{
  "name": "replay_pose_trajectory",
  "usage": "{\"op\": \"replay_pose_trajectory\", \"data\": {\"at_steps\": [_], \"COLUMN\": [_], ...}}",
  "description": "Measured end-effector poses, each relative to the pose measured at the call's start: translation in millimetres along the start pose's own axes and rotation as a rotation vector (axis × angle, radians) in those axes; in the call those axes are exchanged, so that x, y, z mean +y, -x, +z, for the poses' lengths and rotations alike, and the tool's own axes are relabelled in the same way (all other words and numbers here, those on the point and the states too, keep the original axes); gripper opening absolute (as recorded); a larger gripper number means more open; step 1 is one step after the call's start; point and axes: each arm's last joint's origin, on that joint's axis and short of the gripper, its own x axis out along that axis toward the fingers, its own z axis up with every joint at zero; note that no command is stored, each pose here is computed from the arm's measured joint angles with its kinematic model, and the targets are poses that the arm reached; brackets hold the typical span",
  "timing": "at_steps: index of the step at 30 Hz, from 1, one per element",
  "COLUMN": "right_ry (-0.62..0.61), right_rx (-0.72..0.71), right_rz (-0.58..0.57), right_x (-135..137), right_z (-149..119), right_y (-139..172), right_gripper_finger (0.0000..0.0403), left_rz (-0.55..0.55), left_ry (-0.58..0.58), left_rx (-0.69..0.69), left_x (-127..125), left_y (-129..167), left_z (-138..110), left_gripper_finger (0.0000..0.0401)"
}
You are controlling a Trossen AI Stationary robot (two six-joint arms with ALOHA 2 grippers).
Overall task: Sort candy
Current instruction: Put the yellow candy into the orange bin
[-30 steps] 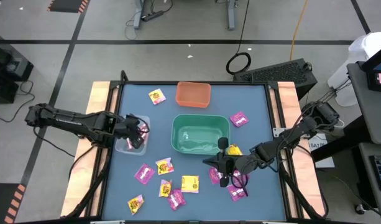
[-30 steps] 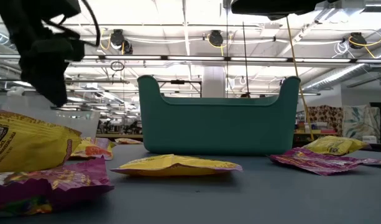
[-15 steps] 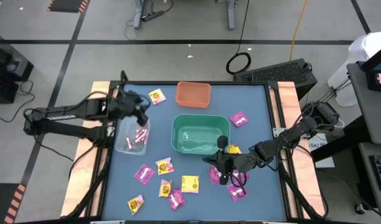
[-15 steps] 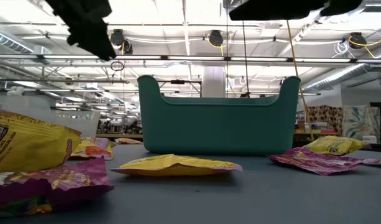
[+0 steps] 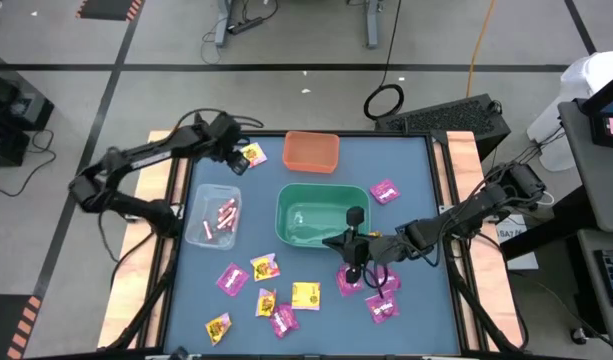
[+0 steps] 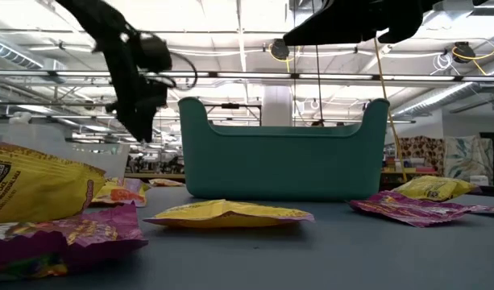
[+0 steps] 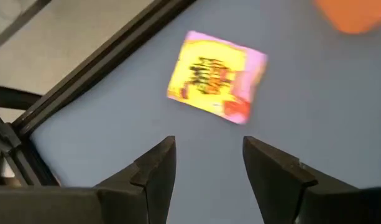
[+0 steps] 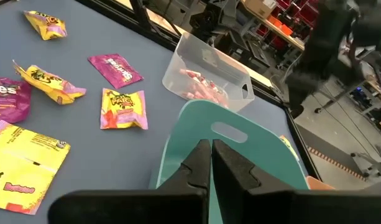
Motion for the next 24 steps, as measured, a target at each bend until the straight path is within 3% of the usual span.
{"op": "replay_pose_trajectory", "data": {"at_steps": [17, 24], "right_ry": [0.0, 0.002], "right_rx": [0.001, 0.003], "right_rz": [0.0, 0.007], "right_x": [-0.2, -0.1], "right_z": [-0.1, -0.6], "right_y": [-0.1, -0.3], "right_gripper_finger": [0.0008, 0.0008], "left_rz": [0.044, -0.022], "left_ry": [0.053, 0.092], "left_rx": [0.029, 0.001], "left_x": [10.0, 25.8], "left_y": [-69.3, -76.0], "left_z": [15.6, 19.0], "left_gripper_finger": [0.0192, 0.0192]}}
